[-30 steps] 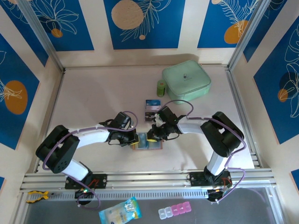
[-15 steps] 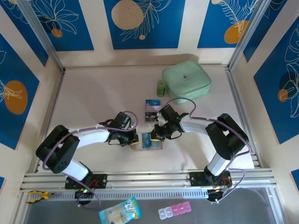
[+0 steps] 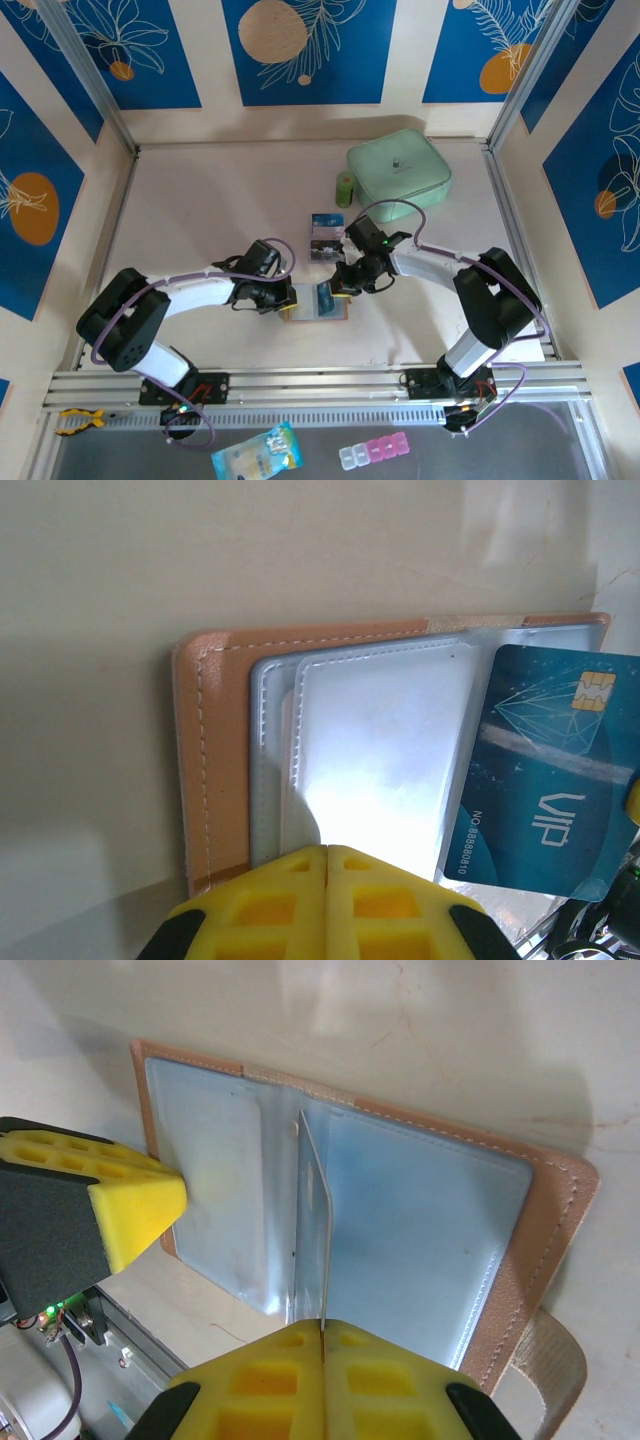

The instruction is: Take the credit cards out of the card holder

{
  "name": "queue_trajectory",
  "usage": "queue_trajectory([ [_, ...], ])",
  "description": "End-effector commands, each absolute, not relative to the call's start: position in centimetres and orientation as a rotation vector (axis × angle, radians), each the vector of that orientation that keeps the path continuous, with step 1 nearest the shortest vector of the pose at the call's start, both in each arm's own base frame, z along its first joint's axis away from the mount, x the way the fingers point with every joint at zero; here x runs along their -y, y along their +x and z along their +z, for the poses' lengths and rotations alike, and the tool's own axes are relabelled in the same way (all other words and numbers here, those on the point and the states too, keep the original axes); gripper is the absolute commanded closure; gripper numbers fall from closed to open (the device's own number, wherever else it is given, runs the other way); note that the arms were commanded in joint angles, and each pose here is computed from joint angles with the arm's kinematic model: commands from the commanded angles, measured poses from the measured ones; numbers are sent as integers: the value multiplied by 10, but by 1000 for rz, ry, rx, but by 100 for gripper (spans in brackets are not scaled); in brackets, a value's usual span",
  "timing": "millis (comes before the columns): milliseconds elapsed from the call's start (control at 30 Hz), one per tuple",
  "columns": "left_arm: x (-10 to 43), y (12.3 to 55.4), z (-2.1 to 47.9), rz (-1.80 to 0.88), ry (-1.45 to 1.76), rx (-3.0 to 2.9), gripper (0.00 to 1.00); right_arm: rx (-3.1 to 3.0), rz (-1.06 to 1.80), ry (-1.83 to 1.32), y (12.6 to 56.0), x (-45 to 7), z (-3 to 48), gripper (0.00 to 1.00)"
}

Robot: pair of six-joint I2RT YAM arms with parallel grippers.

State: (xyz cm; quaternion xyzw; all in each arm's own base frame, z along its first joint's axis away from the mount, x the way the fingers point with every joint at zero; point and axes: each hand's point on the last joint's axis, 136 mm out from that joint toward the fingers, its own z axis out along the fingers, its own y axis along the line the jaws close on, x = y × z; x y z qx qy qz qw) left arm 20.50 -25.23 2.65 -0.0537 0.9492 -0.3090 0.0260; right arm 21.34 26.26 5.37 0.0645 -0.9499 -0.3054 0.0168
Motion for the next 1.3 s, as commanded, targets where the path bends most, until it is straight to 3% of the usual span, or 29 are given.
queue_trajectory([
  [0, 244, 196, 16, -881, -182, -2996, 98, 2939, -961, 225, 212, -265, 61, 93],
  [667, 244, 197, 17, -877, -178, -2995, 98, 2928, -1040, 107, 205, -283, 64, 83],
  [1267, 244, 197, 17, -880, -180, -2991, 98, 2963, -1039, 142, 209, -282, 71, 96],
])
